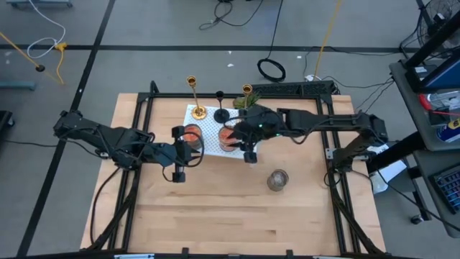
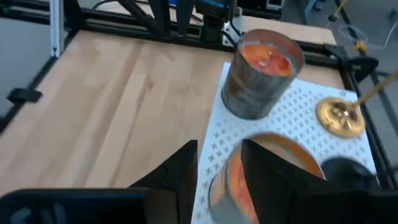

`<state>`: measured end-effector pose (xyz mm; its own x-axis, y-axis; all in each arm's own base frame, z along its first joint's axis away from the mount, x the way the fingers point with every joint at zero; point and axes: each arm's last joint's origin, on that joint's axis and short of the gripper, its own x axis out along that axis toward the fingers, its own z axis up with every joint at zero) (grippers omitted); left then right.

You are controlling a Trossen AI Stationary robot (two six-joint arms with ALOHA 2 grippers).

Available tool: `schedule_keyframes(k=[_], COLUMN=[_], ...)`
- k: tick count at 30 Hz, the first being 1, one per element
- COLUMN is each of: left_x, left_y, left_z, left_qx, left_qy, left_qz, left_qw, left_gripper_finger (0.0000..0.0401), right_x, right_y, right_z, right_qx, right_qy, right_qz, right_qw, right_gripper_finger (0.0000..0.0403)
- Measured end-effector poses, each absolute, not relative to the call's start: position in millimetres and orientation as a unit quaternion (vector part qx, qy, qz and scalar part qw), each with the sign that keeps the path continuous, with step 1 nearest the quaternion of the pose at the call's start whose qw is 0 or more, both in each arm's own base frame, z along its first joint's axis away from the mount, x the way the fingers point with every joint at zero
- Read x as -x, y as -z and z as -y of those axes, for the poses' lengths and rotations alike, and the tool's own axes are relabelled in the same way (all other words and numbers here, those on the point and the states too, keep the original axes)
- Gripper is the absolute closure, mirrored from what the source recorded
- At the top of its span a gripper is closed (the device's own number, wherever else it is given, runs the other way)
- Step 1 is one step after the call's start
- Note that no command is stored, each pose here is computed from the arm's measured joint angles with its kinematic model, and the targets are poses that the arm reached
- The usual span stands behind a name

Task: Pick & Place candle stick holders
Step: Put the left orange scented candle on the shelf

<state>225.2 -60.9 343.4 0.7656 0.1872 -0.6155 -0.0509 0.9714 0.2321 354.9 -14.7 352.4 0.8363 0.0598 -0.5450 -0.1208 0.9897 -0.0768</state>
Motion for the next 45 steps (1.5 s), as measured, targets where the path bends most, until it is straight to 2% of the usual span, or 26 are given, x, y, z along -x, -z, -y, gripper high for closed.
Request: schedule_keyframes(k=[3,7,11,15,18,25,35,45], left_x=[-225.2,-217.6,-205.0,-191.1,-183.9,-178.6,-180.4,-181.2], left_y=[-343.4,-348.9,-359.6,-370.3,-375.4,-378.9,-379.7,-381.1], left_z=[60.9,61.6,58.2,52.4,49.5,47.5,47.8,47.8], left_qx=[-0.092,-0.088,-0.079,-0.073,-0.069,-0.06,-0.061,-0.069], left_qy=[-0.067,-0.062,-0.073,-0.087,-0.094,-0.096,-0.098,-0.101], left_qz=[-0.336,-0.325,-0.298,-0.271,-0.257,-0.247,-0.241,-0.234], left_qw=[0.935,0.94,0.948,0.956,0.959,0.962,0.964,0.965], left_gripper_finger=[0.0339,0.0339,0.0339,0.0339,0.0339,0.0339,0.0339,0.0339], right_x=[-340.7,-325.8,-312.0,-303.3,-299.2,-298.3,-301.9,-316.5], right_y=[-354.7,-337.1,-312.2,-285.5,-269.0,-247.4,-244.6,-224.4], right_z=[14.0,11.7,11.1,20.2,30.3,42.7,43.2,45.4], right_qx=[0.04,0.034,0.028,0.037,0.023,-0.026,-0.027,-0.033], right_qy=[-0.045,-0.047,-0.038,0.065,0.096,0.057,0.044,0.035], right_qz=[-0.309,-0.333,-0.307,-0.262,-0.247,-0.21,-0.169,-0.176], right_qw=[0.949,0.941,0.95,0.962,0.964,0.976,0.984,0.983], right_gripper_finger=[0.0281,0.0281,0.0282,0.0282,0.0282,0.0282,0.0282,0.0282])
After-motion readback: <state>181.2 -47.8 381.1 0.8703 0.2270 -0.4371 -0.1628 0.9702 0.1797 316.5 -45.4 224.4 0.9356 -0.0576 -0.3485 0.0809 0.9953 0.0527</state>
